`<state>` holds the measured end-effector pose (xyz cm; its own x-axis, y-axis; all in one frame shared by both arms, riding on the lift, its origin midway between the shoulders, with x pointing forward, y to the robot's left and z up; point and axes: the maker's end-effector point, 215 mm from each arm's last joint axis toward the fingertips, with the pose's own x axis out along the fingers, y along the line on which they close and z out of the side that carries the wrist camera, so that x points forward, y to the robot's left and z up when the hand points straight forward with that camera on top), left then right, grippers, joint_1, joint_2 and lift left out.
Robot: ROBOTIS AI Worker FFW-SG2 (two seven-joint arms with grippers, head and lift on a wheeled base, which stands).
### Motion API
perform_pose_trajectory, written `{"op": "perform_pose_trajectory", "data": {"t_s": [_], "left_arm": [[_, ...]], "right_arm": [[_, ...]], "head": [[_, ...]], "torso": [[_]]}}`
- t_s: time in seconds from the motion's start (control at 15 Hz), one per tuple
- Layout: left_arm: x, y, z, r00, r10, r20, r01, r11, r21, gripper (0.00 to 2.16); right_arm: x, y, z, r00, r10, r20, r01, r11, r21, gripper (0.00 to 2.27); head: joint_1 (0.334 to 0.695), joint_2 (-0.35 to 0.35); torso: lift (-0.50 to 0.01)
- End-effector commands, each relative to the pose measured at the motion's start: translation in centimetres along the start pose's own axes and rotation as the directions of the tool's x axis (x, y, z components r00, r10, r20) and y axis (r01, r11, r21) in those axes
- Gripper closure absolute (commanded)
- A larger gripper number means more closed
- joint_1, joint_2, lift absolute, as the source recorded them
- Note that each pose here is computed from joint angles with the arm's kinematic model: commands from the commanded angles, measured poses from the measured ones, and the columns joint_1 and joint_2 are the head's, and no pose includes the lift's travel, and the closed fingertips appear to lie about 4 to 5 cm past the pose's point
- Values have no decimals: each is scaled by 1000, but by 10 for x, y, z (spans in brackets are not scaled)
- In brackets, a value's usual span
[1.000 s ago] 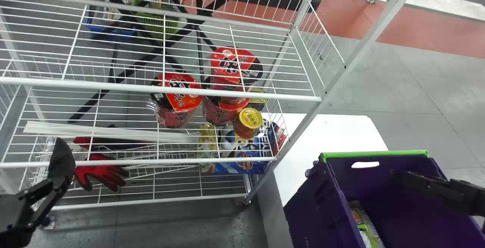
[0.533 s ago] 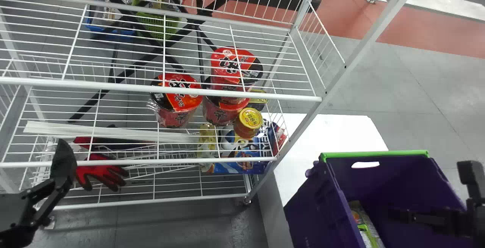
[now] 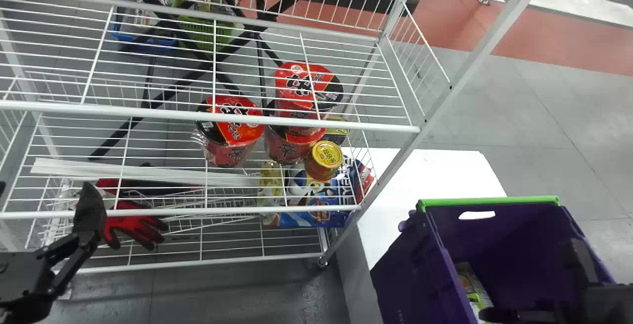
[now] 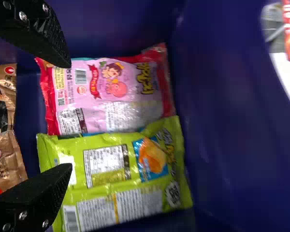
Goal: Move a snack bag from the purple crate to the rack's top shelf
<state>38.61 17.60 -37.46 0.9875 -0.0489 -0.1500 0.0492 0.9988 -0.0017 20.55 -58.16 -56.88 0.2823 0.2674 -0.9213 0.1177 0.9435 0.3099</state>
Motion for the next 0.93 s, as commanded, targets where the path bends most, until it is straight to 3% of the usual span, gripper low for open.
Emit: {"op": "perform_pose_trajectory", "data": {"t_s": [0.0,0.4,0.87], "left_arm": [[-2,-2,1,1000,-3,2,3,1000,1,161],[-5,-1,-1,1000,-1,-2,1,1000,7,161],[-6,-1,-4,1000,1,-10,-1,1000,12,161]], "right_arm": [[18,7,-1,999,36,-13,-37,999,-32,60],[44,29,-3,992,109,-66,-113,992,-60,53],[50,30,0,979,35,-201,-47,997,-53,29]], "head": [[695,-350],[695,-350],[695,-350]], "torso": [[-448],[-448],[-448]]}}
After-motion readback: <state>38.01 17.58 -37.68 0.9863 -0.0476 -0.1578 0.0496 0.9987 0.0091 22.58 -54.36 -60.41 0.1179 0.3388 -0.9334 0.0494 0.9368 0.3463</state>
